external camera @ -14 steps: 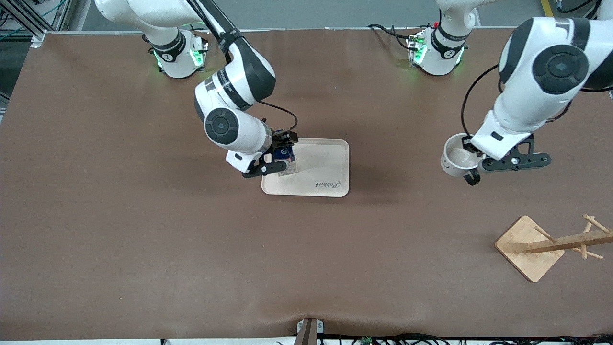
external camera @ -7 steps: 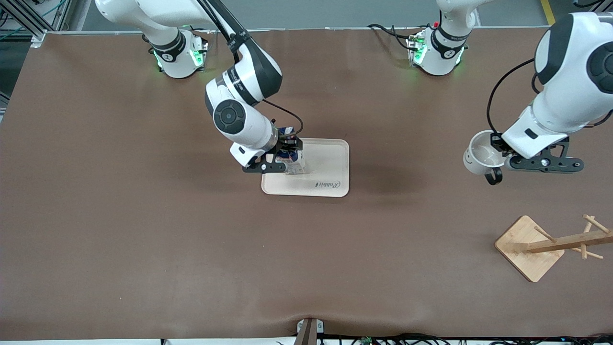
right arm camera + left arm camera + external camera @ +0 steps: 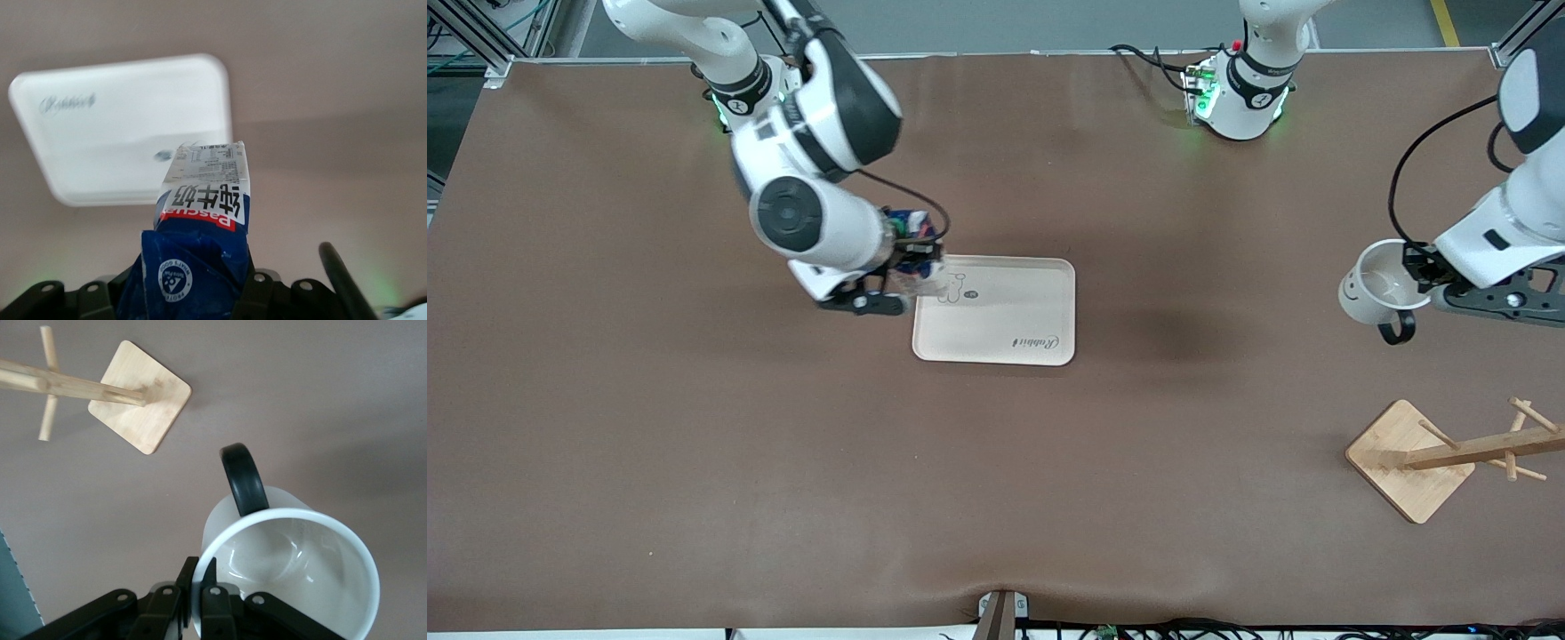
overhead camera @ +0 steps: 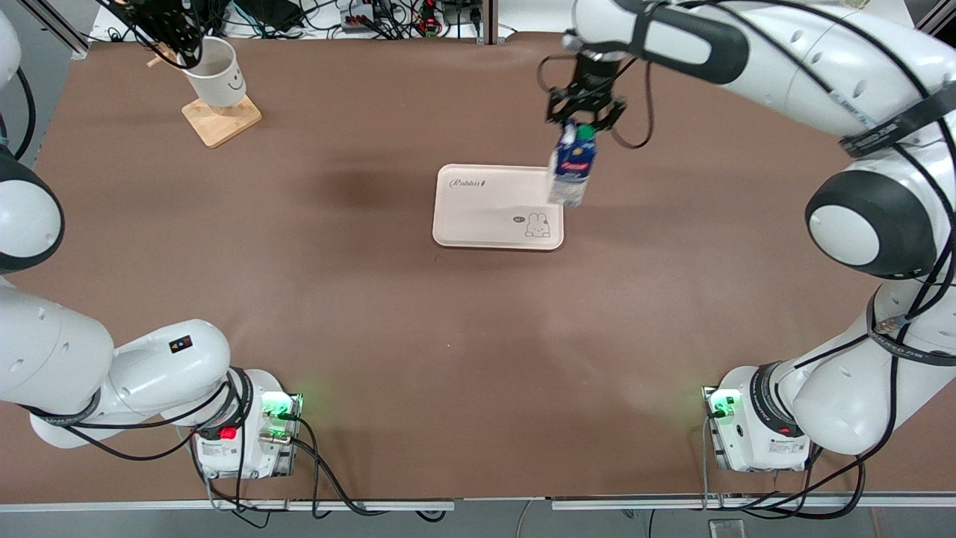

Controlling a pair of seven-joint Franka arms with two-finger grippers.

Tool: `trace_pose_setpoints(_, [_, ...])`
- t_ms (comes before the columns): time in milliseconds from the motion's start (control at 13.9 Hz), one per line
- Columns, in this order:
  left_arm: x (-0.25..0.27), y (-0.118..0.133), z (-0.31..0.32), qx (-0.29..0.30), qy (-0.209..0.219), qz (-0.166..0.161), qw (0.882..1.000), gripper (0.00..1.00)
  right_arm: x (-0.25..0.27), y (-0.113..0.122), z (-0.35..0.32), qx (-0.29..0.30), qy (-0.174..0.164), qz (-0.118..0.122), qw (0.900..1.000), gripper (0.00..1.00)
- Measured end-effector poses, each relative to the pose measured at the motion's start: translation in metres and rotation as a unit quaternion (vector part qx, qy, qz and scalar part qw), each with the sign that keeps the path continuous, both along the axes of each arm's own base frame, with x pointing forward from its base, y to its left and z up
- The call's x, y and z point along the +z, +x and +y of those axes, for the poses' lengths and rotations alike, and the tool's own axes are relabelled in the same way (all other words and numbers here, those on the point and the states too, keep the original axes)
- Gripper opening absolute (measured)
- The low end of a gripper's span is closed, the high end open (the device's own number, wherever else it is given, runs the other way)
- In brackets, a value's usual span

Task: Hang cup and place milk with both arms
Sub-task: 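Carry the milk carton off the tray and lower it onto the table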

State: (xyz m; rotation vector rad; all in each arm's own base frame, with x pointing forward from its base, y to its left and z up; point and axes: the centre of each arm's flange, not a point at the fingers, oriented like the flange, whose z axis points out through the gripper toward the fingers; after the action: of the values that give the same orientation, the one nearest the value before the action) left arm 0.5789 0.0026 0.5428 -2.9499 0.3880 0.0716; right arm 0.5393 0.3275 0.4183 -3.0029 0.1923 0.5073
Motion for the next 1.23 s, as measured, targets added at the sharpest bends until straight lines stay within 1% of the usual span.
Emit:
trace_pose_setpoints(144, [0.003, 0.001, 0.006, -0.014, -0.001, 0.0, 1.0, 0.07, -0.002, 0.013, -0.042, 0.022, -0.016, 0.012, 1.0, 0.49])
trace_pose_setpoints(288, [0.005, 0.003, 0.008, -0.026, -0.003, 0.0, 1.0, 0.07, -0.007, 0.024, -0.093, 0.053, -0.046, 0.011, 0.997, 0.49])
trace_pose_setpoints(360, [0.005, 0.004, 0.011, -0.031, -0.004, 0.0, 1.0, 0.07, -0.009, 0.029, -0.122, 0.065, -0.054, 0.012, 0.996, 0.49])
trace_pose_setpoints(505, [0.007, 0.007, 0.017, -0.05, -0.006, 0.001, 0.999, 0.07, -0.014, 0.032, -0.187, 0.065, -0.047, 0.022, 0.997, 0.49])
trace_pose_setpoints(649, [0.01, 0.009, 0.03, -0.059, -0.009, 0.001, 0.998, 0.07, -0.022, 0.032, -0.26, 0.05, -0.032, 0.022, 0.998, 0.49])
trace_pose_setpoints(793, [0.01, 0.012, 0.046, -0.073, -0.012, 0.002, 0.997, 0.07, -0.034, 0.027, -0.328, 0.037, -0.019, 0.023, 0.999, 0.49])
trace_pose_setpoints(865, [0.011, 0.014, 0.05, -0.082, -0.014, 0.002, 0.997, 0.07, -0.041, 0.022, -0.352, 0.033, -0.025, 0.03, 0.999, 0.49])
trace_pose_setpoints(937, [0.011, 0.018, 0.054, -0.092, -0.017, 0.002, 0.996, 0.07, -0.049, 0.017, -0.368, 0.032, -0.039, 0.036, 0.998, 0.49])
trace_pose_setpoints(1081, [0.009, 0.027, 0.06, -0.108, -0.025, 0.001, 0.994, 0.07, -0.068, 0.009, -0.389, 0.032, -0.062, 0.03, 0.997, 0.49])
trace_pose_setpoints(1225, [0.003, 0.039, 0.07, -0.117, -0.035, 0.0, 0.992, 0.07, -0.091, -0.004, -0.399, 0.035, -0.063, 0.026, 0.997, 0.49])
